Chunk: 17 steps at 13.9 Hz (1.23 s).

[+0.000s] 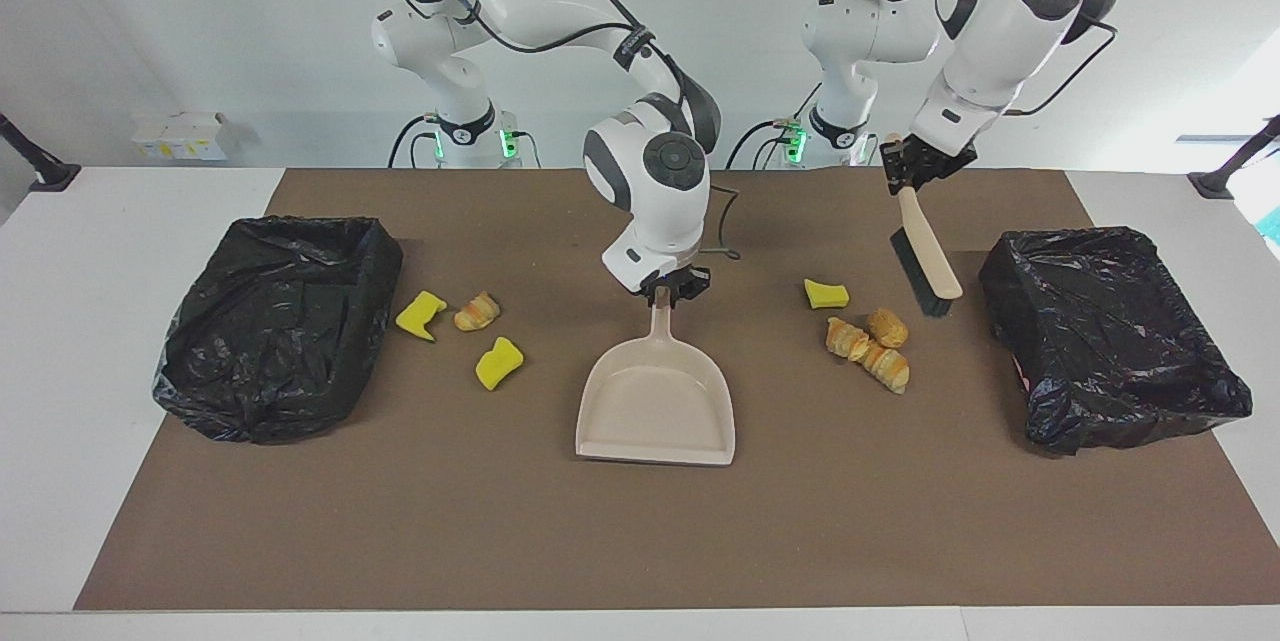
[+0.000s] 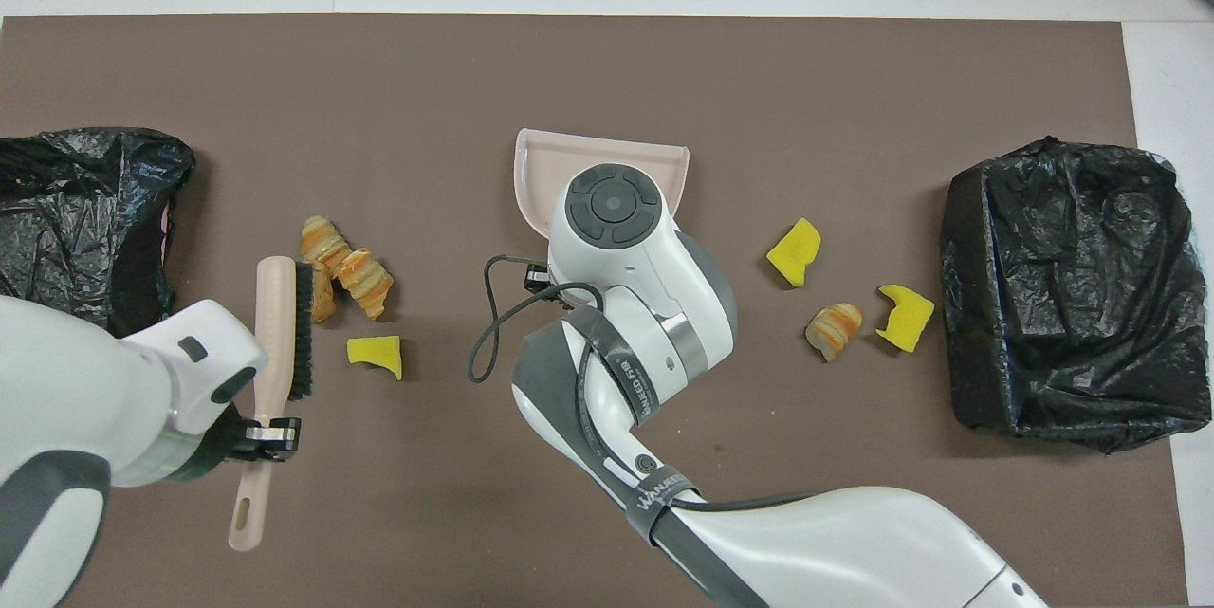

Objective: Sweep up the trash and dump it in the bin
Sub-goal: 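Set the dustpan down with the right gripper while the left gripper aims the brush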

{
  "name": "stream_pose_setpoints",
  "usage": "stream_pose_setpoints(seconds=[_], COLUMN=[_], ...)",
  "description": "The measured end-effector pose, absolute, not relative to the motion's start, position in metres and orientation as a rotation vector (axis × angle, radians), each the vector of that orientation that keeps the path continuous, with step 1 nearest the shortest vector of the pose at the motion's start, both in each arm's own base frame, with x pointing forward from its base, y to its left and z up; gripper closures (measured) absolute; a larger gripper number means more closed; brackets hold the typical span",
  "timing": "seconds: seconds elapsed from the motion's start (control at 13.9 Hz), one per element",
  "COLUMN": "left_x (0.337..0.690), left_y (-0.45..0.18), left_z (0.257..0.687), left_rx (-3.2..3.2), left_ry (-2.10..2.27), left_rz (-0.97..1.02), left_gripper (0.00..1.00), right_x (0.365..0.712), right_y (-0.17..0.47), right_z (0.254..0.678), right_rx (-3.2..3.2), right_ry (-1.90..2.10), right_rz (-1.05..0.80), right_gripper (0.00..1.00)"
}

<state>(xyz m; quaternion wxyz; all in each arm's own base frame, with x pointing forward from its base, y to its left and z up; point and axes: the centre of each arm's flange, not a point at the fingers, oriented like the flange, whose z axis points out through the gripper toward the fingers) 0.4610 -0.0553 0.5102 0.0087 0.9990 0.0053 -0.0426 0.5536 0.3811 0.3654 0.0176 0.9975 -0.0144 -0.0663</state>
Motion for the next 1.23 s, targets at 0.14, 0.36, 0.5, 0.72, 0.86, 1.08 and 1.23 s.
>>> stream_pose_setpoints(seconds=[0.14, 0.36, 0.5, 0.72, 0.86, 1.08, 1.23], left_x=[0.486, 0.521, 0.532, 0.532, 0.524, 0.513, 0.506], left_y=[-0.025, 0.001, 0.004, -0.012, -0.018, -0.026, -0.037], left_z=[0.503, 0.481, 0.447, 0.392, 0.378, 0.365, 0.359], left_rx=[3.133, 3.146, 3.146, 3.140, 3.137, 3.139, 3.146], left_ry=[0.030, 0.009, -0.001, -0.049, -0.067, -0.056, -0.034], left_rz=[-0.066, -0.088, -0.177, -0.301, -0.336, -0.357, -0.363], left_gripper=[0.74, 0.74, 0.74, 0.74, 0.74, 0.74, 0.74], right_x=[0.564, 0.580, 0.585, 0.592, 0.597, 0.600, 0.598], right_y=[0.351, 0.303, 0.278, 0.254, 0.238, 0.221, 0.212], right_z=[0.383, 0.413, 0.430, 0.443, 0.443, 0.438, 0.431], right_rx=[3.094, 3.087, 3.070, 3.025, 2.957, 2.871, 2.814], right_ry=[0.148, 0.414, 0.609, 0.882, 1.132, 1.366, 1.502], right_rz=[-0.230, -0.254, -0.252, -0.238, -0.241, -0.281, -0.315], right_gripper=[0.67, 0.67, 0.67, 0.67, 0.67, 0.67, 0.67])
